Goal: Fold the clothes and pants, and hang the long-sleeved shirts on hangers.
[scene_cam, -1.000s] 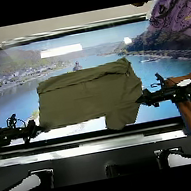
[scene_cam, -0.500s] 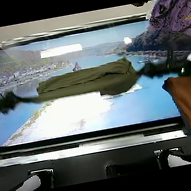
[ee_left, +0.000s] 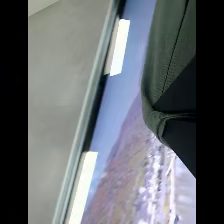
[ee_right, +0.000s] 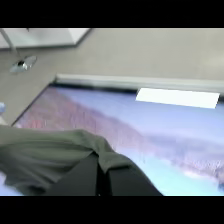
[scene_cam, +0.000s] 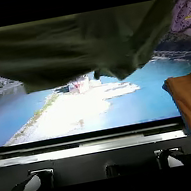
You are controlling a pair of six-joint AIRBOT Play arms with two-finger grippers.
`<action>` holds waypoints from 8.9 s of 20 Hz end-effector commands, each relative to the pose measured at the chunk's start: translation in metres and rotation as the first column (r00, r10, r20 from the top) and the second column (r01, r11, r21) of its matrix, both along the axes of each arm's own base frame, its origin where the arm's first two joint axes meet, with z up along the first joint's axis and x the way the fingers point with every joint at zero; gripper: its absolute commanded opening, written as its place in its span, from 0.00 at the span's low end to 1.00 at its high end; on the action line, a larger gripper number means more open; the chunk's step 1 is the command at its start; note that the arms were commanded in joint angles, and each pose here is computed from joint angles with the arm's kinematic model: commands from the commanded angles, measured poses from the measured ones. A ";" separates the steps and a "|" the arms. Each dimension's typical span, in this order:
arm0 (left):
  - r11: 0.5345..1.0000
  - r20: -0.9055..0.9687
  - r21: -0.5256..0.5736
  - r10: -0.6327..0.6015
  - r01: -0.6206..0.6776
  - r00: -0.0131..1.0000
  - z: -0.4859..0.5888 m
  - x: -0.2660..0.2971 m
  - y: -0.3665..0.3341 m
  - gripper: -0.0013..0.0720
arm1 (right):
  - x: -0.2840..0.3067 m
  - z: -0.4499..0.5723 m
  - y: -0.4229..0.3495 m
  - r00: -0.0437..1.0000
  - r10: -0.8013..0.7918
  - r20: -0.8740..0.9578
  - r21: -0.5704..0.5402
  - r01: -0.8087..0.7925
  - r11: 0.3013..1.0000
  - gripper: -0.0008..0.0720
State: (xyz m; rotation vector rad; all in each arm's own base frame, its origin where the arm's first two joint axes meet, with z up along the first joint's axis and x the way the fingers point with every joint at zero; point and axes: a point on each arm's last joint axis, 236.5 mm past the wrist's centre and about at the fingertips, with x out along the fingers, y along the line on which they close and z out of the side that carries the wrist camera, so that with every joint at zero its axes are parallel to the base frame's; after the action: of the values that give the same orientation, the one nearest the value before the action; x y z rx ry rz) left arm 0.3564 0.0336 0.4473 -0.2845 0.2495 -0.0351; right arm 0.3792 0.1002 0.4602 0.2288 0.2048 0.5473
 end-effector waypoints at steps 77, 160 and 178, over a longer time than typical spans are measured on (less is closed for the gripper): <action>0.957 -0.932 0.037 0.136 -0.287 0.335 -0.426 -0.026 0.096 0.94 | -0.067 -0.501 -0.056 0.183 0.037 -0.983 0.071 0.185 0.980 0.77; 0.927 -0.793 -0.254 -0.036 -0.276 0.608 -0.449 -0.060 0.020 0.03 | -0.122 -0.451 -0.005 0.439 -0.047 -0.897 -0.014 0.078 0.997 0.05; 0.994 -0.807 -0.108 -0.073 -0.025 0.586 -0.506 0.100 0.001 0.03 | 0.080 -0.493 -0.019 0.464 -0.142 -0.874 -0.160 0.001 0.987 0.05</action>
State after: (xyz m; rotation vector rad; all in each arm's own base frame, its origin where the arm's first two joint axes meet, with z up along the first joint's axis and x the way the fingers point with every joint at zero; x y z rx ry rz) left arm 0.4391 0.0337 -0.0494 -0.4530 1.1689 0.0756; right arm 0.4447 0.0819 -0.0236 0.3666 1.2813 0.2802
